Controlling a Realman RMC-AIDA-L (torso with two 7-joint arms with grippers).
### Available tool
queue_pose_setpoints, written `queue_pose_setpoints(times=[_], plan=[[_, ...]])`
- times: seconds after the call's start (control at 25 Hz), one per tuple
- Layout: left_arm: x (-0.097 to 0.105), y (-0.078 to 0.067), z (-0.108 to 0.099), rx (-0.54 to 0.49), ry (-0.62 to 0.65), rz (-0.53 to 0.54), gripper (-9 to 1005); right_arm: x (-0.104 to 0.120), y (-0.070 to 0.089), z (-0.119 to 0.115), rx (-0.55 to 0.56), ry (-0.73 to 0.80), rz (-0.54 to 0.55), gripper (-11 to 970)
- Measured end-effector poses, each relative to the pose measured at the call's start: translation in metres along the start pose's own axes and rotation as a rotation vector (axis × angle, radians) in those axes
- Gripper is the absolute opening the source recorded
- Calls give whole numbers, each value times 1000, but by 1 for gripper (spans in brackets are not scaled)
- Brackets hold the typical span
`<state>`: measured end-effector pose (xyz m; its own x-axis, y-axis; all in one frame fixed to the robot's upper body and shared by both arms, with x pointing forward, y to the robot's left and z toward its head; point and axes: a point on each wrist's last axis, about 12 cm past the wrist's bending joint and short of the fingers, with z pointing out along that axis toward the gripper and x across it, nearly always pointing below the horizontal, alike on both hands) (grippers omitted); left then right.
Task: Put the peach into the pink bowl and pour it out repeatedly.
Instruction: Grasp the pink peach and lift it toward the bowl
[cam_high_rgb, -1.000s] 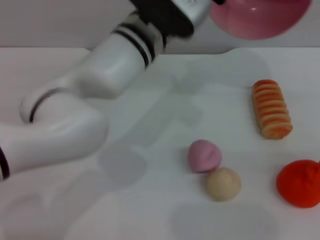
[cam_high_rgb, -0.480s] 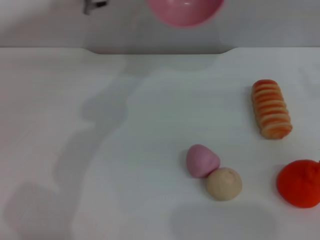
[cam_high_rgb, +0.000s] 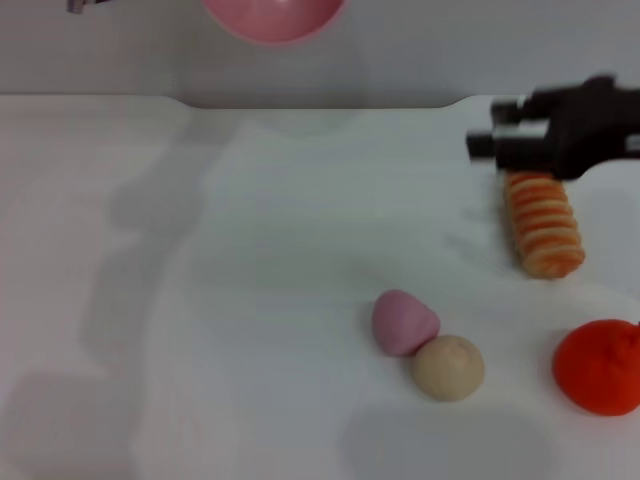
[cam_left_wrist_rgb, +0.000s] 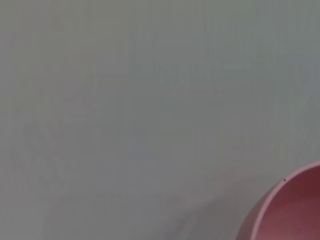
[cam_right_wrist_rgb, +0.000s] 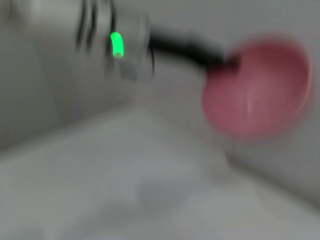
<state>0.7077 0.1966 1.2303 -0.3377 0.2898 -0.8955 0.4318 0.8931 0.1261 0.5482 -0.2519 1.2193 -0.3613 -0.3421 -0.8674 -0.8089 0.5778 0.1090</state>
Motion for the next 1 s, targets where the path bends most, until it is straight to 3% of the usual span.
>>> queue_pose_setpoints(times=[0.2,0.28,0.52,1.0], plan=[[1,3,-1,-10,1,23,46,1,-4,43,31,285,4,475],[2,4,-1,-10,2,29,46,10,-4,73,-19,357,28,475],[2,1,0,-6,4,55,46,19,-2,105,-77,413,60,474],[4,-2,2,-11,-7,78,46,37,10,133,-130,503,101,473]])
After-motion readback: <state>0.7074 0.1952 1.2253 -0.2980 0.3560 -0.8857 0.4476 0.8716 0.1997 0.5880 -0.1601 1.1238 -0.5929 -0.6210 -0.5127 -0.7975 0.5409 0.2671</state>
